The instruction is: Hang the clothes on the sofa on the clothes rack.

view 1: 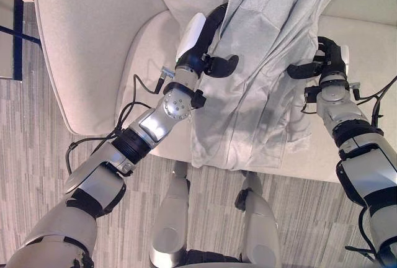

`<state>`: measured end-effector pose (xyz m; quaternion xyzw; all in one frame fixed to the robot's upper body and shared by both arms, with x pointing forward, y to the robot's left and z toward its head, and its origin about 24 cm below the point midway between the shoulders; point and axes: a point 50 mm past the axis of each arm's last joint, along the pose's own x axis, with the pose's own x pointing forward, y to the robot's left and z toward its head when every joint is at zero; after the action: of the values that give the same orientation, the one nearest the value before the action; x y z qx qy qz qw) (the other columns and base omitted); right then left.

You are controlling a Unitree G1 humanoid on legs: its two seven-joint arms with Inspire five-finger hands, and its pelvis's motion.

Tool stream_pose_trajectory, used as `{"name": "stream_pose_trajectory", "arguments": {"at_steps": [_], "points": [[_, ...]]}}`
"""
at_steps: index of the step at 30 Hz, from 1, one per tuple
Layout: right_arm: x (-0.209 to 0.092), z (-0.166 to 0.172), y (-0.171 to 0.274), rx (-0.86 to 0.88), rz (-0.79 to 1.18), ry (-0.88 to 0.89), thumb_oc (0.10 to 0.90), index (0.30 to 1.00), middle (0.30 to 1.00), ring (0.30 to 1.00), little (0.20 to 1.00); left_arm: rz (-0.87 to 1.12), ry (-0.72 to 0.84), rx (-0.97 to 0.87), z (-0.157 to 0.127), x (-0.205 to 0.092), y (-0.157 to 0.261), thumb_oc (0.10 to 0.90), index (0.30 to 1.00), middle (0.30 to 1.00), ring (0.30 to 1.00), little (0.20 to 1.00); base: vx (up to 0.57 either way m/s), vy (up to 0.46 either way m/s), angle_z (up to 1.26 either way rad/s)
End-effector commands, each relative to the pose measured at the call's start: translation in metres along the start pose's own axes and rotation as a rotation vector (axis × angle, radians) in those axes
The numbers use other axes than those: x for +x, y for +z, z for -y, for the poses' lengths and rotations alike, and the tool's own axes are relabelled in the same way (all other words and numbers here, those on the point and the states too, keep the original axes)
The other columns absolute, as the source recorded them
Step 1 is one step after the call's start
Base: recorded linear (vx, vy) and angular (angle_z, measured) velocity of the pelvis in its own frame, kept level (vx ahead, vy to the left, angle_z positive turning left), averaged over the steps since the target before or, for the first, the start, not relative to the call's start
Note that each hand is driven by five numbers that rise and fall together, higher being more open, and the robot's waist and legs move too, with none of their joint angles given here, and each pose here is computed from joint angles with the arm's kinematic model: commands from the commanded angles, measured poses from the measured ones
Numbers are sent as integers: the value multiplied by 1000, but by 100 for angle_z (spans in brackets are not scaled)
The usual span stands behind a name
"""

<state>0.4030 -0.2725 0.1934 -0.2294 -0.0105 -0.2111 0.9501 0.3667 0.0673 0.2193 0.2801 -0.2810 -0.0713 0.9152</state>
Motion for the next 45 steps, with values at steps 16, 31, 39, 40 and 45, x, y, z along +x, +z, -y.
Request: {"name": "stream_pose_trajectory", "arguments": {"at_steps": [16, 31, 39, 40, 45], "points": [[-56, -95, 163, 337, 533, 509, 400, 300, 300, 300, 300, -108, 255, 452, -99, 48, -7, 400, 300, 300, 300, 300, -16, 3, -10], [-59, -96, 169, 431, 547, 493, 400, 300, 300, 300, 300, -79, 344, 458, -121, 59, 10, 400, 300, 300, 300, 300, -9, 5, -2], [-57, -50, 152, 429, 647, 365, 400, 300, 300, 300, 300, 18, 486, 405, -151, 31, 10, 400, 300, 300, 300, 300, 9, -9, -1], [-57, -50, 152, 429, 646, 365, 400, 300, 300, 300, 300, 18, 486, 405, -151, 31, 10, 400, 300, 300, 300, 300, 26, -39, -1], [-71, 6, 132, 435, 770, 225, 400, 300, 300, 300, 300, 67, 568, 409, -178, -15, 1, 400, 300, 300, 300, 300, 50, -61, -2]]}}
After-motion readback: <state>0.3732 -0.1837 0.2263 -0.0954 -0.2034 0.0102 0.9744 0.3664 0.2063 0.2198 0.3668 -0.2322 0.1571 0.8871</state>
